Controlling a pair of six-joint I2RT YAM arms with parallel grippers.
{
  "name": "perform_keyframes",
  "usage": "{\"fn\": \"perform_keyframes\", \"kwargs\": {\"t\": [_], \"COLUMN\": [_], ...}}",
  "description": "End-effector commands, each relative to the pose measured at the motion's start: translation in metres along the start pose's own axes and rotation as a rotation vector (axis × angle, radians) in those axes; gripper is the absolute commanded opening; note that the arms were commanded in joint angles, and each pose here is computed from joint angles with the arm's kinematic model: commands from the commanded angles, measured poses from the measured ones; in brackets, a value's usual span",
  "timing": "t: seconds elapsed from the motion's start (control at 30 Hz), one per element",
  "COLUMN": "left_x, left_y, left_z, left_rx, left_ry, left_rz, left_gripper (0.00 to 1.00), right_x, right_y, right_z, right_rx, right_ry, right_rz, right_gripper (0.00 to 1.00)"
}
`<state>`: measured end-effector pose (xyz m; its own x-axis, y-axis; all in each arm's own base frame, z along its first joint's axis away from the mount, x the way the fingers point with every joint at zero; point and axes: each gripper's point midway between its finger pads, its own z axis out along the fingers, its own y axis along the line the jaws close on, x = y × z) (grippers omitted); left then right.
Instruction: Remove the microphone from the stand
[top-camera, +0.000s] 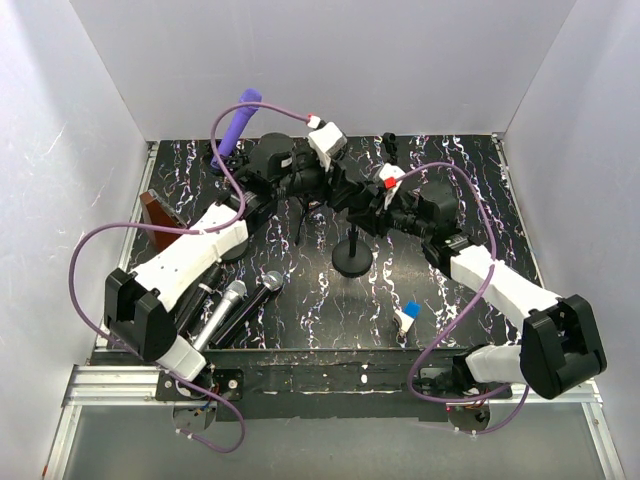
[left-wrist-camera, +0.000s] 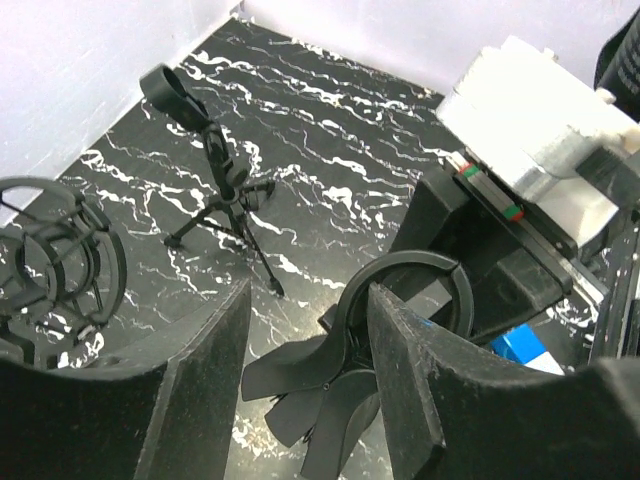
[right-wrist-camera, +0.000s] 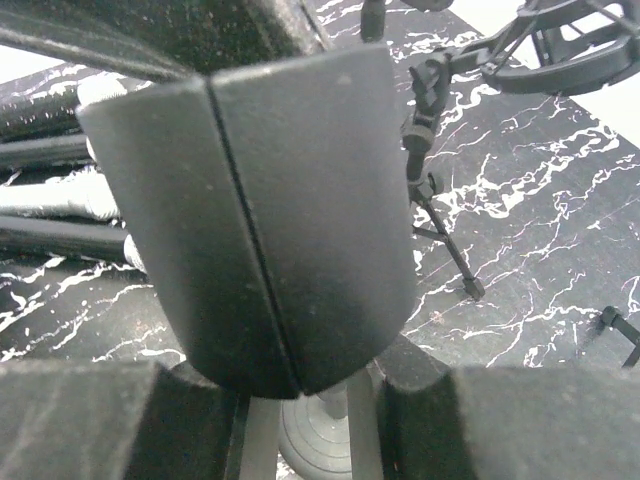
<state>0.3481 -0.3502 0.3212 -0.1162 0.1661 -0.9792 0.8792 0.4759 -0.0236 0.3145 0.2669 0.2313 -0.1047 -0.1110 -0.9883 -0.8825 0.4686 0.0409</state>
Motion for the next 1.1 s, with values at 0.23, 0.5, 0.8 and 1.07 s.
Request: {"fn": "perform_keyframes", "kwargs": {"t": [0.23,0.5,0.8,1.07], "left_x": [0.127,0.142,0.150,0.081], "left_y": [-0.015,-0.017,-0.024,-0.022], "left_z": [-0.005,0.009,0.009,0.006], "left_rx": [0.050,0.067,0.075,0.055], "left_ry": [0.295,0.316,0.328,0.204], "left_rz": [-0.046,-0.034,-0.027,-0.008], "left_gripper": [0.47,0.47,0.48,0.61], "right_x": [0.119,0.126,0.087,0.026], "right_y": [-0.002,-0.004,0.003,0.002], "right_z": [-0.012,-0.019,-0.026,-0.039], "right_rx": [0.053,0.085,0.086,0.113], "right_ry": [0.284,0.298,0.231,0.157], "right_rz": [0.064,0.062,0.099,0.114], "right_gripper": [0.01,0.38,0.71,0.72]}}
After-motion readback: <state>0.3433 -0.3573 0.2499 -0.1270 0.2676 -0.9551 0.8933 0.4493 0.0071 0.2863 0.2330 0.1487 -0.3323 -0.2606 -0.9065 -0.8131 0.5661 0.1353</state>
